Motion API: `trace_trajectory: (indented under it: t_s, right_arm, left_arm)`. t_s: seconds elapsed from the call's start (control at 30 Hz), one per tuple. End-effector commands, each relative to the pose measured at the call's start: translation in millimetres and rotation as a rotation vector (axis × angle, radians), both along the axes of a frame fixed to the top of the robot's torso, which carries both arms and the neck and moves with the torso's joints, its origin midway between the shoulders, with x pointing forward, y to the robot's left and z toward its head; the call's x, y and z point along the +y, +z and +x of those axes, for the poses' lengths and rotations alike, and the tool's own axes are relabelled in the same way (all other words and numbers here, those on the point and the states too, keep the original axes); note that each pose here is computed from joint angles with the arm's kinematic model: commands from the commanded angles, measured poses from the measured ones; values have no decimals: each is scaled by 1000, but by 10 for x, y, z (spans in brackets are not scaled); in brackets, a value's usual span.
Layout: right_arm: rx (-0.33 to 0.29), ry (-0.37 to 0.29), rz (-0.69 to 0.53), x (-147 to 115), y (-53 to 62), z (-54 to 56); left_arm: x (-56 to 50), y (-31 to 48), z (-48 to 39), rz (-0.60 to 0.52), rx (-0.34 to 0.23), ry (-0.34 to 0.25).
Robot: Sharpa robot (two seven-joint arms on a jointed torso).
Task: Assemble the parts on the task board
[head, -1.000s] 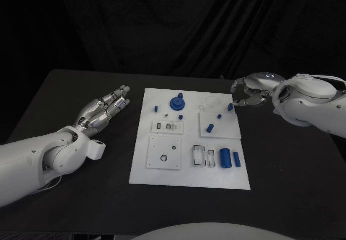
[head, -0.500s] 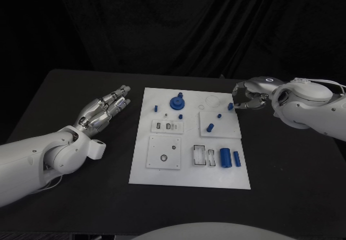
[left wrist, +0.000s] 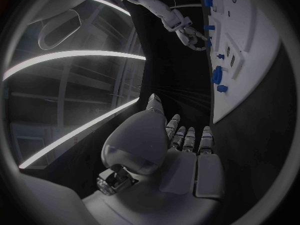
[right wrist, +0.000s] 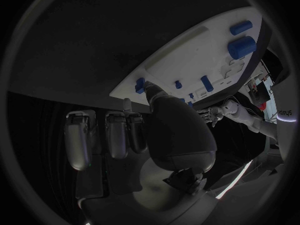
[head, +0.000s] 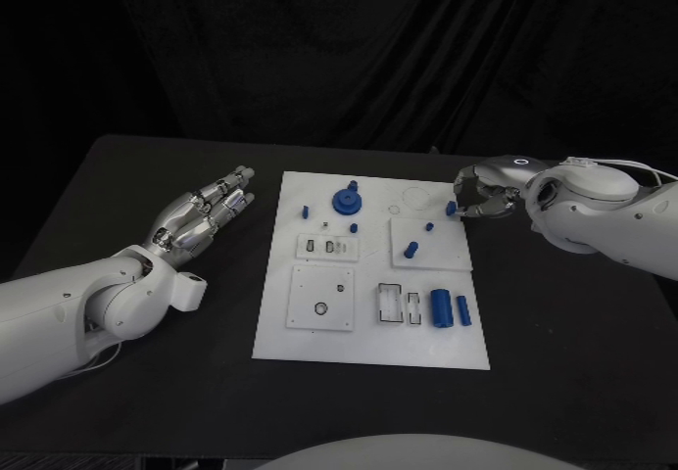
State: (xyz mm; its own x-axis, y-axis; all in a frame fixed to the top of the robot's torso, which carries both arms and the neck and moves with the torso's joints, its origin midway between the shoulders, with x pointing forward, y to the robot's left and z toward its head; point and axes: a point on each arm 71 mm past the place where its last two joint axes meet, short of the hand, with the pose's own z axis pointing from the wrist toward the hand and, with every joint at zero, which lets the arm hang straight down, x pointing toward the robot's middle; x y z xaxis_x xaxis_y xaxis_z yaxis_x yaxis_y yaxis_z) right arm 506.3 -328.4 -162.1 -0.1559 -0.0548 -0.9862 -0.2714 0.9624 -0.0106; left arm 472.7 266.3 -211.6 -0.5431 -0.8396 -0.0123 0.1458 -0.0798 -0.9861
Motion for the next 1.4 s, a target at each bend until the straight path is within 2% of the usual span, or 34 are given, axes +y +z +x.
trace_trajectory:
  t_s: [0.03, 0.53, 1.4]
  right_arm:
    - [2, 4, -5, 7, -29, 2]
    - [5, 23, -2, 76, -122, 38]
    - [-2, 24, -3, 113, -159, 93]
  left_arm:
    - [1, 136, -32, -114, -160, -20]
    - [-9, 130, -31, -116, -155, -26]
    - [-3, 113, -20, -110, -138, -33]
